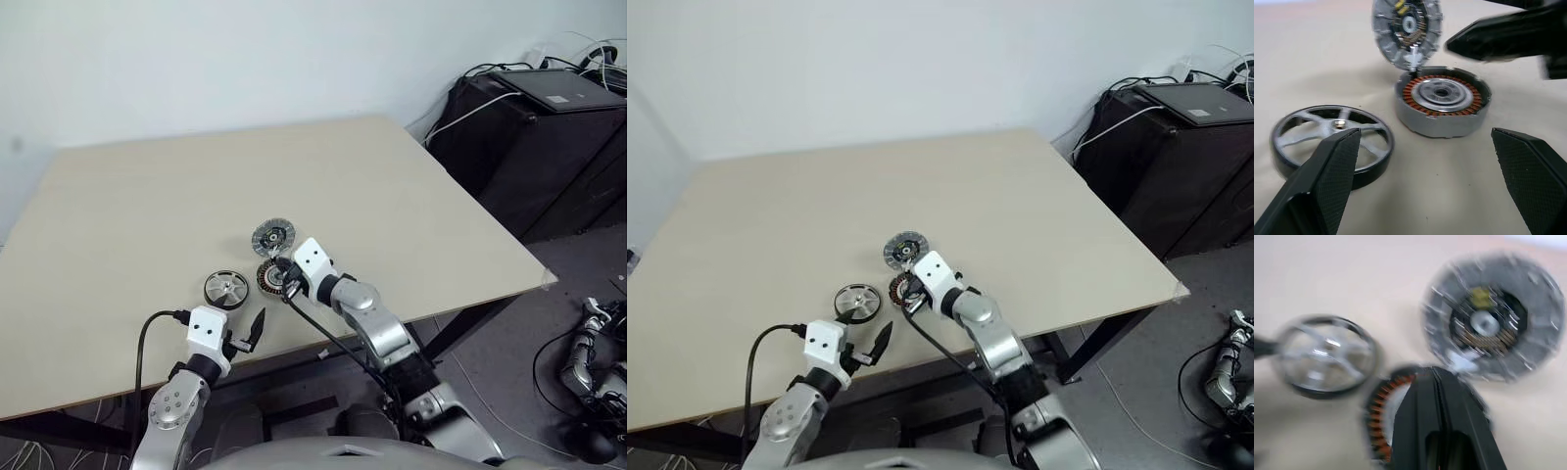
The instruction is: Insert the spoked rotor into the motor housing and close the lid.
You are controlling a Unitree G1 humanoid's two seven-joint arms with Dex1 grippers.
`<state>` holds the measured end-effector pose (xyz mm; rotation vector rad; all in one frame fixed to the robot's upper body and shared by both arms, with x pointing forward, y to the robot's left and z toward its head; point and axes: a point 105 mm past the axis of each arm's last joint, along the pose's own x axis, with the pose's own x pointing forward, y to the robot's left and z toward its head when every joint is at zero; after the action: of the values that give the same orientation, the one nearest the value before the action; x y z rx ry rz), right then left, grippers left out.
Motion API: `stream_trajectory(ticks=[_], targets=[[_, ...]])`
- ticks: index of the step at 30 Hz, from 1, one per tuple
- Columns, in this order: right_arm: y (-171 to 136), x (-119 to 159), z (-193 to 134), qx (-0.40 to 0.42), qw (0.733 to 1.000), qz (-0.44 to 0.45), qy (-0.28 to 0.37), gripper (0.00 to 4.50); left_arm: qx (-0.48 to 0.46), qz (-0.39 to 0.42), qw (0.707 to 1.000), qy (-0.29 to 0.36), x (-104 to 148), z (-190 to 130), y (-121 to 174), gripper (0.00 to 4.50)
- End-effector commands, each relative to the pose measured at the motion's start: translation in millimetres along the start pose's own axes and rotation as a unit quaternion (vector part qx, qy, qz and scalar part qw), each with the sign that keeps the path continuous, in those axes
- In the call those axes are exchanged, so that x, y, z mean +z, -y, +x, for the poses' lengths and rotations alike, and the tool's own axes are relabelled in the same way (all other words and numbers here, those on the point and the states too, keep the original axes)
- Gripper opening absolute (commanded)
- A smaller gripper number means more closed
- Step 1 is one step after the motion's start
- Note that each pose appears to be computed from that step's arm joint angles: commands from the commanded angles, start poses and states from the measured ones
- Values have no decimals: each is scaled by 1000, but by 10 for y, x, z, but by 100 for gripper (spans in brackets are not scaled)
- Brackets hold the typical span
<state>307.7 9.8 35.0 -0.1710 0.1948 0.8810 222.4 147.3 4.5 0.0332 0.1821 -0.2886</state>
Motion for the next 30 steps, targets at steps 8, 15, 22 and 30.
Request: stream_trajectory(ticks=[8, 15, 22, 30], targets=[[167, 26, -480, -54, 998, 7, 16, 1, 163, -134, 978, 1, 54, 8, -573, 450], [229, -42, -679, -87, 996, 24, 5, 1, 116, -216, 968, -49, -72, 157, -530, 450], [280, -77, -766, -116, 993, 36, 2, 1, 81, -297, 950, -52, -20, 294, -458, 450], [276, -94, -775, -127, 991, 45, 2, 0, 76, -351, 931, -61, -18, 292, -444, 257]])
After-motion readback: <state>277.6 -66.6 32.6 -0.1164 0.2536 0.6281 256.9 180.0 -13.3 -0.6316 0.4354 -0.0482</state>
